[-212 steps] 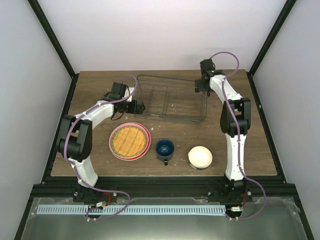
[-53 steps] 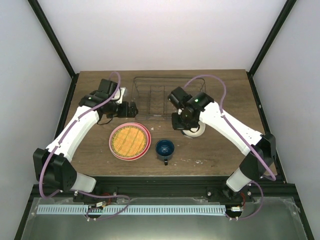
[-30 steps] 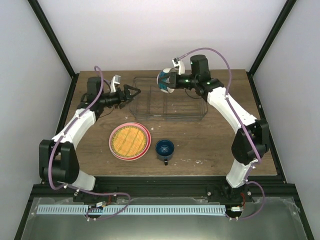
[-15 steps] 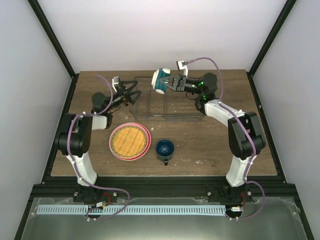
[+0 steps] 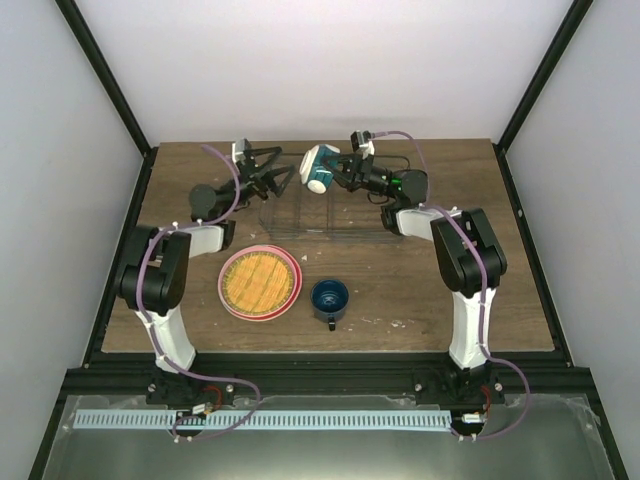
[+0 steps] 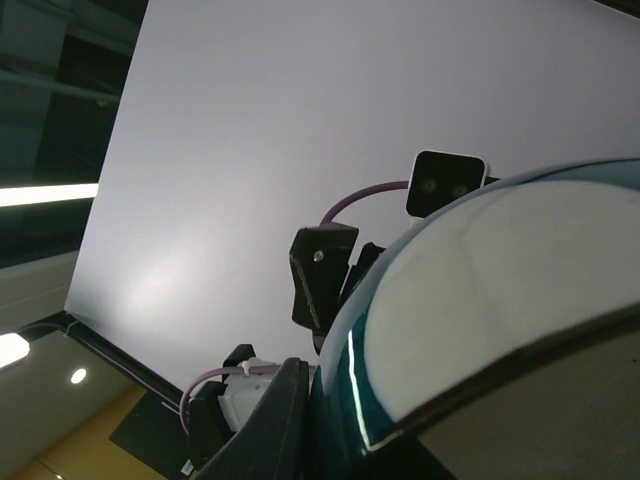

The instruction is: Load the mixed dishes into the dish rack

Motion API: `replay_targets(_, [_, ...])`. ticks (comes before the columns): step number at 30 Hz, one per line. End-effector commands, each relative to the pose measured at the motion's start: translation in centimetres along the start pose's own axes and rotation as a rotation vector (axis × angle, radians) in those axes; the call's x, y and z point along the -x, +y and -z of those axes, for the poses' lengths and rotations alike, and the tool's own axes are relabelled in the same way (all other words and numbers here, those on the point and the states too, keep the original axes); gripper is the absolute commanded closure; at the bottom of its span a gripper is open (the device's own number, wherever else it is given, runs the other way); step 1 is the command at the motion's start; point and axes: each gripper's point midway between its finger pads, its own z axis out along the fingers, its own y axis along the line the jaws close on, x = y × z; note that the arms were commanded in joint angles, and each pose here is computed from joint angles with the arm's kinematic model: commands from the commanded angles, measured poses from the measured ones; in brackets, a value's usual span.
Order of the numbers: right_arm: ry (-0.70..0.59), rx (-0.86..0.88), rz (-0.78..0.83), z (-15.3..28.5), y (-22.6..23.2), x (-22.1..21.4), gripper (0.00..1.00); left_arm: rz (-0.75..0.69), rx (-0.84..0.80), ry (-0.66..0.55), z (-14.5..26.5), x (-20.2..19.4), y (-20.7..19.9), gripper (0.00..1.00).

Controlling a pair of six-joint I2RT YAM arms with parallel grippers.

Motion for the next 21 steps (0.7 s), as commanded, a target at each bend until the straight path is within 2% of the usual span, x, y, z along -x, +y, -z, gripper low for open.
replay_targets(1, [-0.002,0.253,0.298,-0.3,8.2,-1.1,0.99,-0.041,-0.068,0.043,-0.9,-1.6,-0.7,0.00])
replay_targets(12, [0.004,0.287,0.346,-0.7,10.4,-0.9,0.98,0.003,-0.018,0.038,-0.6,-2.4,1.6,0.00])
replay_targets(17, [0.008,0.308,0.410,-1.2,10.9,-0.3,0.98,0.047,-0.032,0.058,-1.3,-3.8,1.4,0.00])
replay_targets(21, [0.021,0.310,0.490,-1.5,10.4,-0.1,0.97,0.116,-0.049,0.024,-1.3,-3.9,1.3,0.00])
